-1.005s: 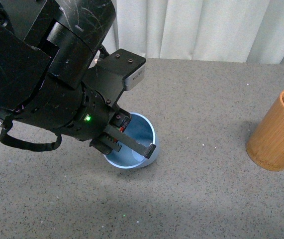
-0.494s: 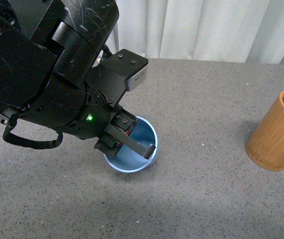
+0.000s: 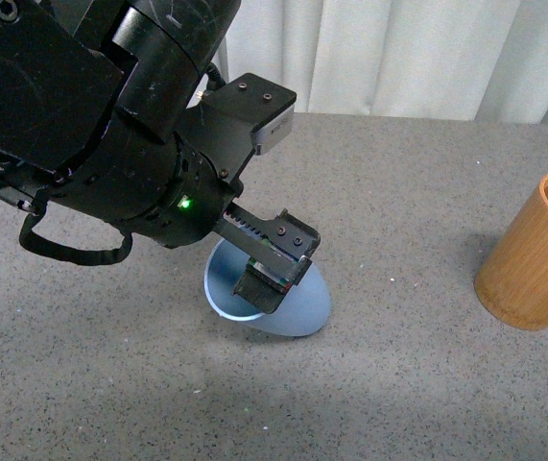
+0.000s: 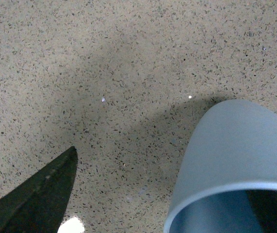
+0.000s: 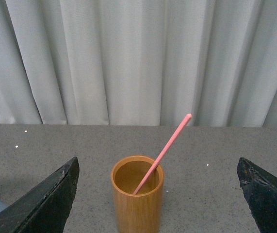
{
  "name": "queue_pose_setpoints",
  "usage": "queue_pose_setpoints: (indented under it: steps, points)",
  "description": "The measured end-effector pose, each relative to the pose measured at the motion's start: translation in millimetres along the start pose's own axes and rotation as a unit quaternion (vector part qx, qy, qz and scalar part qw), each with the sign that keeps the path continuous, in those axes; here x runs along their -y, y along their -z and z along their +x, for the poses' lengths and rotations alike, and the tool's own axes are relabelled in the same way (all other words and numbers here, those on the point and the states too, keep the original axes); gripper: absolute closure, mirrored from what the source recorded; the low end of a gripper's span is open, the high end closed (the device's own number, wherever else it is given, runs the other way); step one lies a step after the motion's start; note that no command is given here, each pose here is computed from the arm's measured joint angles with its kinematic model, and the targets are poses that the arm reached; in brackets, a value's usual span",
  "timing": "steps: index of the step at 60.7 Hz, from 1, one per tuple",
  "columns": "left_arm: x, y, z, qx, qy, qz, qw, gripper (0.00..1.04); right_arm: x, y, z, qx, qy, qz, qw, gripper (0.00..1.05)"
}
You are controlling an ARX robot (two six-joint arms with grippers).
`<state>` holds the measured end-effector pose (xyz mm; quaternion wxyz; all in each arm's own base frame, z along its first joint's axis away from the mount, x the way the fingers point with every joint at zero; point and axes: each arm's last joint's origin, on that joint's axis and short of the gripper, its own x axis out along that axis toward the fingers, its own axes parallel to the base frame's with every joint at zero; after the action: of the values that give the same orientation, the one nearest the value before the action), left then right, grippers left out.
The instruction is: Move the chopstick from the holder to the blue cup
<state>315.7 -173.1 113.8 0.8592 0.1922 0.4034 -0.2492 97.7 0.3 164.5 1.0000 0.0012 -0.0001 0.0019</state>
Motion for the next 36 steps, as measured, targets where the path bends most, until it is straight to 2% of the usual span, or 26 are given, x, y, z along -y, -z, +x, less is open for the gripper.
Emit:
queue_pose_setpoints:
  steps: [36]
  points:
    - [8.4, -5.3, -6.5, 0.006, 0.009, 0.007, 1.000, 0.07, 0.0, 0.0, 0.0, 0.000, 0.000, 0.000, 1.000, 0.10]
